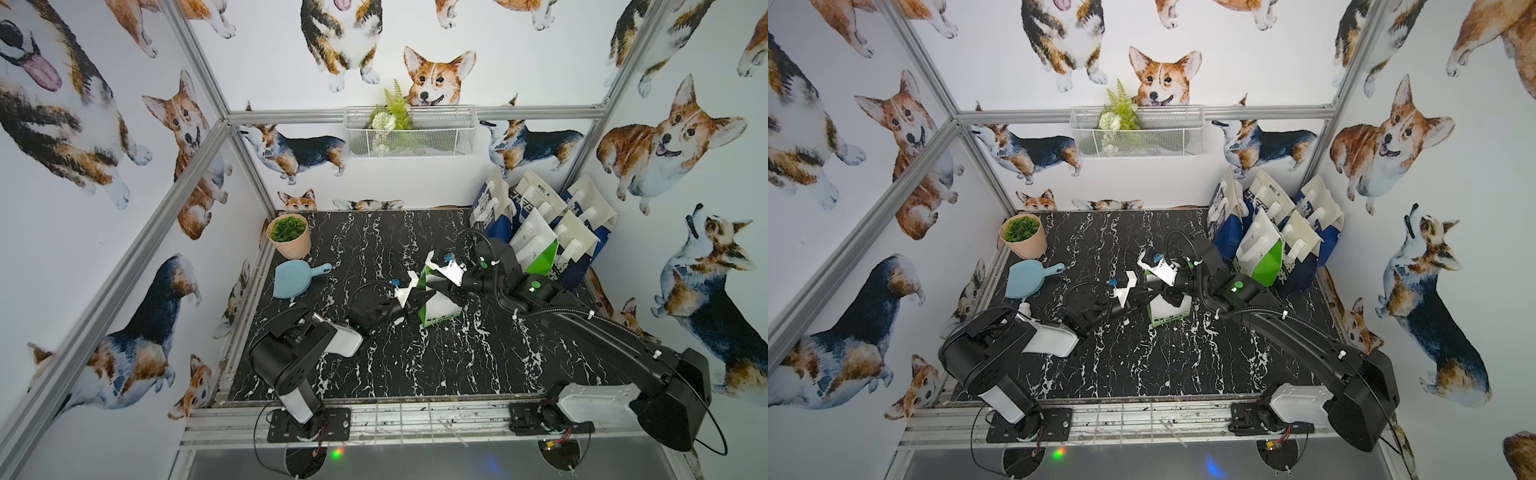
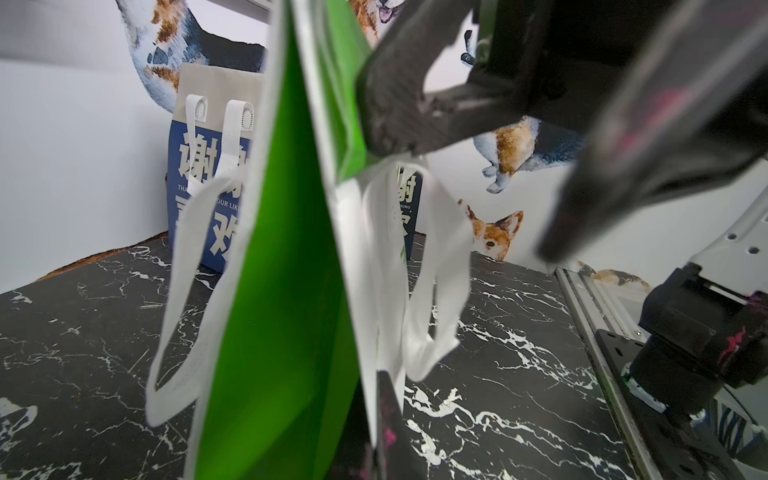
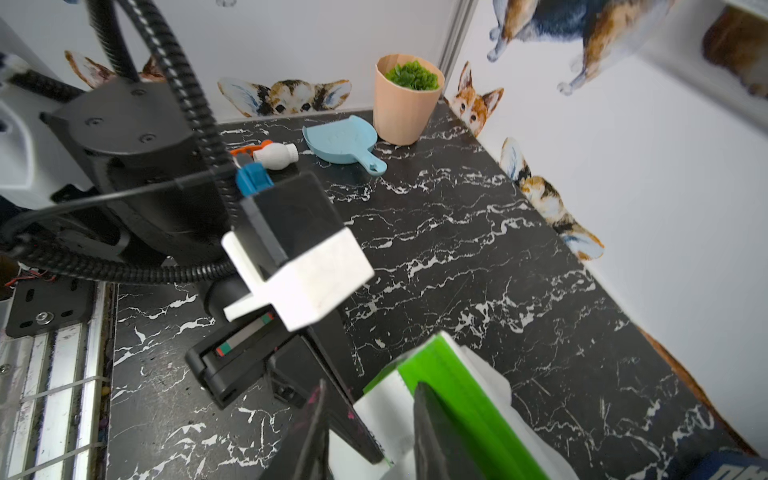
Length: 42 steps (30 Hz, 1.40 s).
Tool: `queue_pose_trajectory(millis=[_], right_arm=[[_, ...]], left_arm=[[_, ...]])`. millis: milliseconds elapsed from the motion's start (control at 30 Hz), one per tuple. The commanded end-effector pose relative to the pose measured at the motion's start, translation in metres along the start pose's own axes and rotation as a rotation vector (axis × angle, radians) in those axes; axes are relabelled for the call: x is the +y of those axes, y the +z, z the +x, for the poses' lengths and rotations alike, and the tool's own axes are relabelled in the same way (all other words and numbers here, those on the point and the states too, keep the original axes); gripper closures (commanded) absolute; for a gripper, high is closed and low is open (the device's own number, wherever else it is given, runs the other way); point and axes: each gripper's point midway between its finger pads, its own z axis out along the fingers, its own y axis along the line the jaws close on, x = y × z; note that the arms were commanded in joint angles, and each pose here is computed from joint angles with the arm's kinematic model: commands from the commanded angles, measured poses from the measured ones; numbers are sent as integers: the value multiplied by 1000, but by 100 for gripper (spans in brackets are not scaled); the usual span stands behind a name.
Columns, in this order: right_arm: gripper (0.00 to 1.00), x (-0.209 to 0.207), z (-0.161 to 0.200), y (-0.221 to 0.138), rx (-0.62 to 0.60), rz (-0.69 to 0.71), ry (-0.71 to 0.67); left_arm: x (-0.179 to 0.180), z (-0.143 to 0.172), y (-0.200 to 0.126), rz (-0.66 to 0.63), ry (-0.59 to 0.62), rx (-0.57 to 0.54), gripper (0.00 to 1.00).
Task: Open the takeout bag
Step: Open the takeout bag at the center of the board.
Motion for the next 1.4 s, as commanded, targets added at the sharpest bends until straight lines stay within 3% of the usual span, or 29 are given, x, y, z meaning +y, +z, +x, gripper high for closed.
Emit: queue_pose_trajectory(millis=[0,133,267,367,733,933,1367], right_arm=[[63,-3,-22,-8,-94,51,-148],[59,-13,-29,-18,-151,175,-237],[46,-15,-16,-12,-115,250,-349],[46,-12,-9,-7,-94,281,-428],[52,-25,-18,-5,-148,459,-522],[54,-28,-23,0,-136,490,-557],[69,-29,-17,7,-98,507,-592]], left_arm=[[-4,-15,0,8,45,-58,100],[-4,-12,-1,-9,47,-53,100],[-2,-8,-2,-31,50,-44,100],[-5,-17,-3,-42,73,-60,100],[-9,-18,-4,-52,87,-53,100],[-10,-18,-3,-47,92,-48,100],[-11,-17,-2,-44,96,-44,100]])
